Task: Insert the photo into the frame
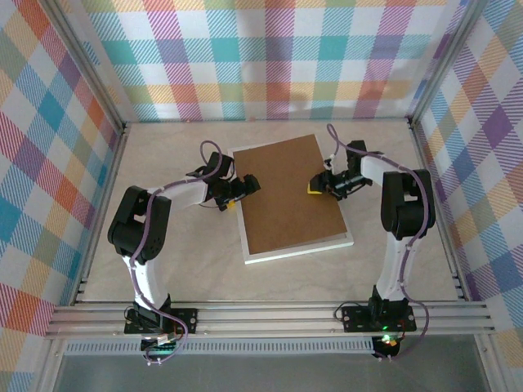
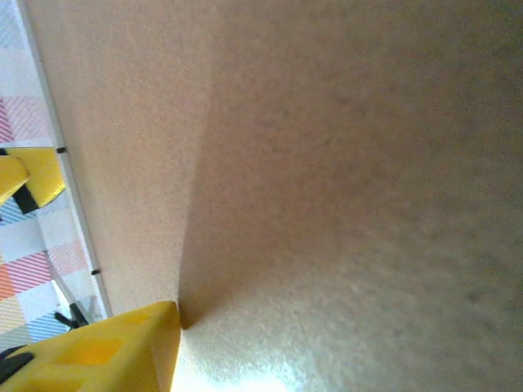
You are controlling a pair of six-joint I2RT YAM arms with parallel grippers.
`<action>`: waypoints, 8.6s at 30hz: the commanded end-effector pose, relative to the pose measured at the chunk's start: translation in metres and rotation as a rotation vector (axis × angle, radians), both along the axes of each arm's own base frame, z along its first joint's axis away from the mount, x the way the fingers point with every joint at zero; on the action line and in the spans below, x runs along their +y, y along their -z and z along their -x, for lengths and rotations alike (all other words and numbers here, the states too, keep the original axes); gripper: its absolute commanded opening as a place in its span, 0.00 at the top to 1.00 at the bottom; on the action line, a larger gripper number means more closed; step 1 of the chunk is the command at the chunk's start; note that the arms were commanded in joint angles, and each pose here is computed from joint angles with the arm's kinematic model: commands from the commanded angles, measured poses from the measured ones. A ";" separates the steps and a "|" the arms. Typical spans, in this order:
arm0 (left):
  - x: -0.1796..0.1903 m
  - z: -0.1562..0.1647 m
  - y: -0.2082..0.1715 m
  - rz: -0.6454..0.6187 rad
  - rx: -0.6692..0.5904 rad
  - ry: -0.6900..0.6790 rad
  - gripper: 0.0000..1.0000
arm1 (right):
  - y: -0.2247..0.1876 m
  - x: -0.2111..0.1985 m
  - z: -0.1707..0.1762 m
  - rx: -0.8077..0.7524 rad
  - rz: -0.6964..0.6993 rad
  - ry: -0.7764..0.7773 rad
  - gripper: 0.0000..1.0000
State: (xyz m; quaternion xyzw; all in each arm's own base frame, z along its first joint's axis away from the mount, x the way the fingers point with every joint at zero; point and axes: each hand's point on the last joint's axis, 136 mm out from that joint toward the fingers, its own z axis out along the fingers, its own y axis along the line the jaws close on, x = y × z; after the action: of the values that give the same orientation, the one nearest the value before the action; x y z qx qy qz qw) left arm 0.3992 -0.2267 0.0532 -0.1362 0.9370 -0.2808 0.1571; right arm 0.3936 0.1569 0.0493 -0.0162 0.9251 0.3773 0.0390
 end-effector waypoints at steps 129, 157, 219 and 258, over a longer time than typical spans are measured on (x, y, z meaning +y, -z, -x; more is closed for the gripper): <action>0.158 0.019 -0.025 0.000 -0.075 -0.373 0.00 | 0.022 -0.030 0.074 0.022 0.479 0.151 0.31; 0.096 -0.021 -0.021 -0.234 -0.087 -0.076 0.14 | -0.064 -0.032 -0.074 -0.306 0.433 0.265 0.25; 0.055 -0.040 0.024 -0.272 0.005 0.083 0.72 | -0.014 -0.036 -0.139 -0.191 0.459 0.312 0.65; 0.039 -0.041 0.027 -0.236 0.017 0.119 0.72 | 0.087 0.030 -0.067 0.161 0.549 0.118 0.61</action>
State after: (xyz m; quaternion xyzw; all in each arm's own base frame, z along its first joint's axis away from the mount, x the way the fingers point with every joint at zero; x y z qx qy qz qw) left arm 0.4487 -0.1635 0.0397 -0.0871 0.9691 -0.1546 0.1716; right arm 0.5310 0.1354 0.0385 0.0912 0.9813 0.1076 0.1310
